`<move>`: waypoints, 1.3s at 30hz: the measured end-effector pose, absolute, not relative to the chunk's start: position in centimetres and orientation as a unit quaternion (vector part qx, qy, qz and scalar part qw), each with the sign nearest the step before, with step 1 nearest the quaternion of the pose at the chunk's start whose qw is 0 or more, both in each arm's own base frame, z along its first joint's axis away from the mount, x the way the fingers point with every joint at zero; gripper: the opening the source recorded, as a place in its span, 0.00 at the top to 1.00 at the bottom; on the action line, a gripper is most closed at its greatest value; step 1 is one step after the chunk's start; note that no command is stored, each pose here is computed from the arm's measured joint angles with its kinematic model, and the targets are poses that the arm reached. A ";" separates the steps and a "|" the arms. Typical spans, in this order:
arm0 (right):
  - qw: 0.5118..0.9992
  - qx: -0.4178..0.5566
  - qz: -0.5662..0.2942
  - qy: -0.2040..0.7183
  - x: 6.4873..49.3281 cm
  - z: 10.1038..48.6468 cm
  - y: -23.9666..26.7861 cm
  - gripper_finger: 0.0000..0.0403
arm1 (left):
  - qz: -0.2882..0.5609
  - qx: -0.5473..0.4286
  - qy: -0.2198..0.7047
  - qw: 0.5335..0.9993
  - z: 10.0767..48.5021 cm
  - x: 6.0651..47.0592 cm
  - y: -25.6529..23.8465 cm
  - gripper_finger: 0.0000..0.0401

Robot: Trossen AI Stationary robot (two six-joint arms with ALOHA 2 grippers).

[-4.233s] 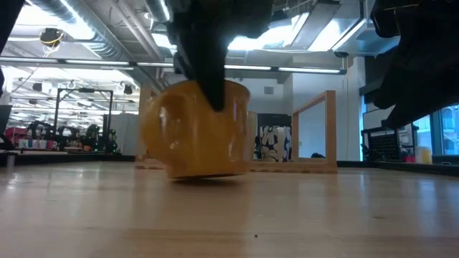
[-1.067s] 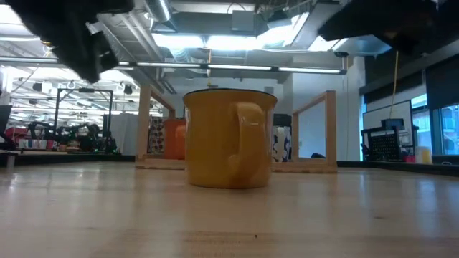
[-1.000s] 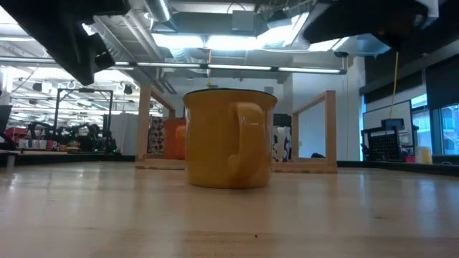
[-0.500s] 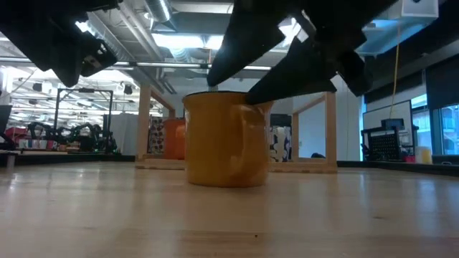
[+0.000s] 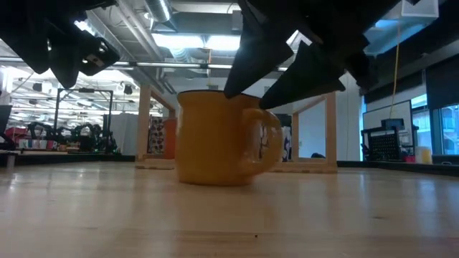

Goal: Place coffee mugs
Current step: Put the yellow mug on the shelf

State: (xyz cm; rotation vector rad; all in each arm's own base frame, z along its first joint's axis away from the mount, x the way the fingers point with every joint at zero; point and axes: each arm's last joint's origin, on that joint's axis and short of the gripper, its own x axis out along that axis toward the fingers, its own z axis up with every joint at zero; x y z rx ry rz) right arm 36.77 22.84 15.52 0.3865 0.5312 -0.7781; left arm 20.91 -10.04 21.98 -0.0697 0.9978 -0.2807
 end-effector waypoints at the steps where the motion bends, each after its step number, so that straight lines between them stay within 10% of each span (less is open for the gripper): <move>1: 0.871 0.179 -0.375 0.261 36.8 15.7 22.7 0.43 | -0.135 -0.032 0.476 0.868 22.0 20.9 -10.0 0.68; 26: 0.811 0.123 -0.359 0.445 34.4 20.1 19.3 0.43 | -0.140 -0.008 0.475 0.869 21.9 20.9 -10.0 0.68; 39: 0.856 0.190 -0.182 0.444 32.1 18.8 14.0 0.43 | -0.125 -0.018 0.479 0.869 21.9 20.8 -9.9 0.68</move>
